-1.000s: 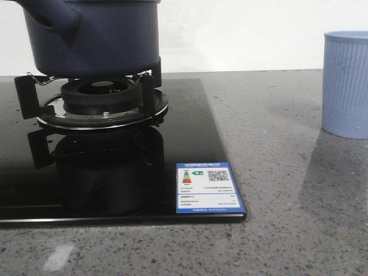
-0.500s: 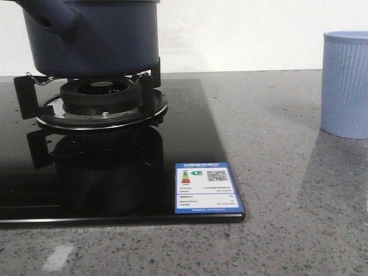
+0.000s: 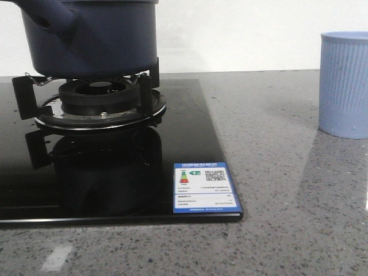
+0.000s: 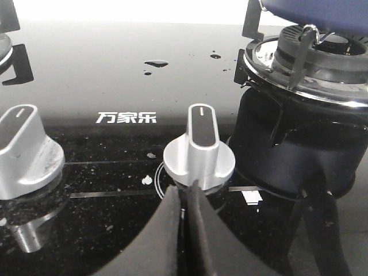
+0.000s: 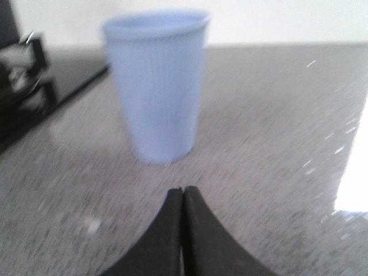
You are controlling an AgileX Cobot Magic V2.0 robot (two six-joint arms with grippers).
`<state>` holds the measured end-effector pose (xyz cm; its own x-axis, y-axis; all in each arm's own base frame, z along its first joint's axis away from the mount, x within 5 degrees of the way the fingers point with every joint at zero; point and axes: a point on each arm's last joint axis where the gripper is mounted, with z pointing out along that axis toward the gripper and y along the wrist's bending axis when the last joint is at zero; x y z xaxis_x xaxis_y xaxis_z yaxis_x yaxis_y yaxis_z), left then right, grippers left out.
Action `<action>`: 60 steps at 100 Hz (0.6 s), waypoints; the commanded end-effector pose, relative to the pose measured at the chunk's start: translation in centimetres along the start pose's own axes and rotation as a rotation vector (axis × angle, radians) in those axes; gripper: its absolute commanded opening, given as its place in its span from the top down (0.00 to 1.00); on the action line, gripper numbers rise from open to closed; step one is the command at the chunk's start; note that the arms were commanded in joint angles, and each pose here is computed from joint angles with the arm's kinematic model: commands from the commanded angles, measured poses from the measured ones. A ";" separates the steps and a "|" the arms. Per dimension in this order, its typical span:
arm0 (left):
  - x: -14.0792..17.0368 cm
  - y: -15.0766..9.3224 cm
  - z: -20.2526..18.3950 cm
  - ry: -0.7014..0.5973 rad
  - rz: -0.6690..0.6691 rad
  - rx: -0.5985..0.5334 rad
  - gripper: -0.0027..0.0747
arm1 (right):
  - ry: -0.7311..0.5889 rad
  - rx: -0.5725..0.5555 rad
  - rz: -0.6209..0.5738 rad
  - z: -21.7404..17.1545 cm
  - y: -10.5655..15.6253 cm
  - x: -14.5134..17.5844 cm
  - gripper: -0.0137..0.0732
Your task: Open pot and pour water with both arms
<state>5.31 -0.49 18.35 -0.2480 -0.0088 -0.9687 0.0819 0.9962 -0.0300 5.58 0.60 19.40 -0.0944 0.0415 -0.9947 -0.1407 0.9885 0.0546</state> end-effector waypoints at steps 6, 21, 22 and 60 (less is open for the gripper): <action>0.0 0.0 -0.1 -0.051 -0.023 0.004 0.99 | -0.074 0.038 0.047 0.0 -0.1 0.0 0.92; 0.0 0.0 -0.1 -0.051 -0.023 0.004 0.99 | 0.036 0.063 0.161 0.0 -0.3 1.0 0.92; 0.0 0.0 -0.1 -0.051 -0.023 0.004 0.99 | 0.041 0.065 0.162 0.0 -0.3 1.1 0.92; 0.0 0.0 -0.1 -0.051 -0.023 0.004 0.99 | 0.130 0.091 0.143 -0.1 -0.5 1.9 0.92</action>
<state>5.31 -0.49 18.35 -0.2481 -0.0104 -0.9687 0.0815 0.9962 -0.0316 5.38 0.19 18.11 -0.2431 0.1852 -0.9522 -0.0247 0.9801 0.1970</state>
